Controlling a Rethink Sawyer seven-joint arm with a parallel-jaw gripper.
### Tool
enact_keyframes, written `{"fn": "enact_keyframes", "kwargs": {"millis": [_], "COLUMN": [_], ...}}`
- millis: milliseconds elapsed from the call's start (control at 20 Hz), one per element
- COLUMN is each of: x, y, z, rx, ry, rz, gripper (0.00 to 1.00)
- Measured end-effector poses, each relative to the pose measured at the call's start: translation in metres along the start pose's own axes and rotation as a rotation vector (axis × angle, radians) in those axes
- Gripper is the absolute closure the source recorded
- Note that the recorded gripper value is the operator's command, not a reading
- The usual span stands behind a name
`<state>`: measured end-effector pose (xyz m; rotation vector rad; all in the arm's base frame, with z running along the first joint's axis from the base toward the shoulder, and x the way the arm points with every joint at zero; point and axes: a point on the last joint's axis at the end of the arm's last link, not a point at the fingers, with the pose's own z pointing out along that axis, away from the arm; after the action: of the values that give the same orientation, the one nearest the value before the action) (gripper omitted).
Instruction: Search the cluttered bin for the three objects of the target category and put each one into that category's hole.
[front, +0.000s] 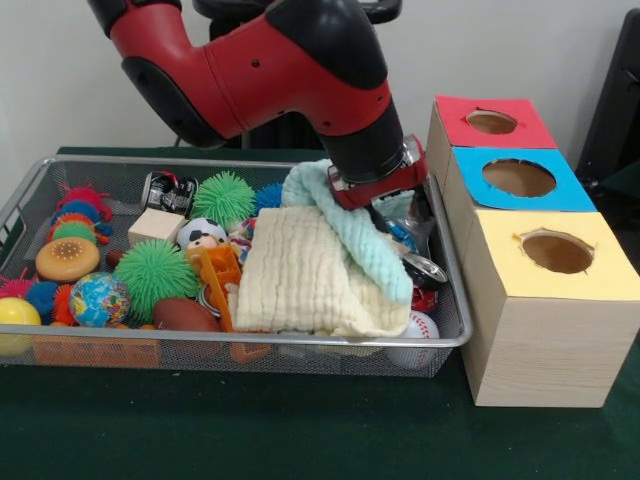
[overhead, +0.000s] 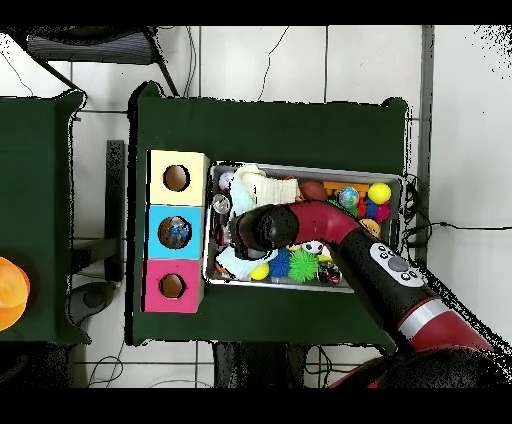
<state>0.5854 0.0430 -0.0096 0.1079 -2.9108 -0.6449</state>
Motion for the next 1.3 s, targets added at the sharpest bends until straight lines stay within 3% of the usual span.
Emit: {"fn": "enact_keyframes", "kwargs": {"millis": [650,1300], "x": [0.0047,0.0009], "y": [-0.008,-0.0069], "z": [0.0014,0.005], "rx": [0.073,0.057], "ry": [0.019,0.052], "rz": [-0.001,0.023], "gripper": [0.0,0.0]}}
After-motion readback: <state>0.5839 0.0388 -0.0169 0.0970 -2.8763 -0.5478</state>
